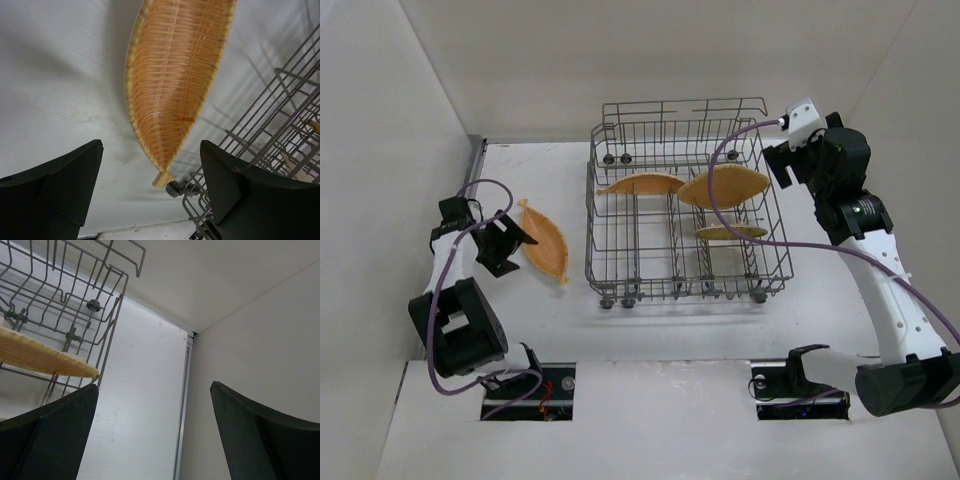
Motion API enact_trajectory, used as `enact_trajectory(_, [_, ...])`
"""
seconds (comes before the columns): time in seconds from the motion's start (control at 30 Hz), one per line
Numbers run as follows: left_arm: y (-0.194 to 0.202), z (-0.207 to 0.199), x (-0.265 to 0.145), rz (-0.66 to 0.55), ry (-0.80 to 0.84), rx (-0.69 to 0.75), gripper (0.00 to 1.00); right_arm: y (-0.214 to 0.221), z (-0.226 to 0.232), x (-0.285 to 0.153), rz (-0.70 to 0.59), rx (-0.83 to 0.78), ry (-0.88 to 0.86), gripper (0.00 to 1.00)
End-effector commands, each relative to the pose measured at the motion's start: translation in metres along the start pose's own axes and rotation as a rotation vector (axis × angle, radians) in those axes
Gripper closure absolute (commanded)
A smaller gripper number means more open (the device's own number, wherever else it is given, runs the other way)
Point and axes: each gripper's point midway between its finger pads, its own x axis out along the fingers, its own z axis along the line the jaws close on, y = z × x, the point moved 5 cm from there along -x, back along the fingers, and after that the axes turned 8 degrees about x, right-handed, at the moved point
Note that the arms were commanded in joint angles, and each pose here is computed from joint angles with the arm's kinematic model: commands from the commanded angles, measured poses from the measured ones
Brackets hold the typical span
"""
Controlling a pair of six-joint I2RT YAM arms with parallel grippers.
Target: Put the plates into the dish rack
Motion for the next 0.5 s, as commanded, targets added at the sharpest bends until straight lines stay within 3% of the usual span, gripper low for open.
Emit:
enact_trajectory(0.0, [-0.020,-0.015,0.013,-0.041,0.084,-0.003,0.26,-0.021,-0.010,-0.007,-0.046,0.005,0.040,0.00])
enact_trajectory(0.47, [-0.053,-0.002,0.066,0.025,0.011,-0.018,0.47,-0.014,-0.012,-0.005,0.000,-0.004,0.065,0.00])
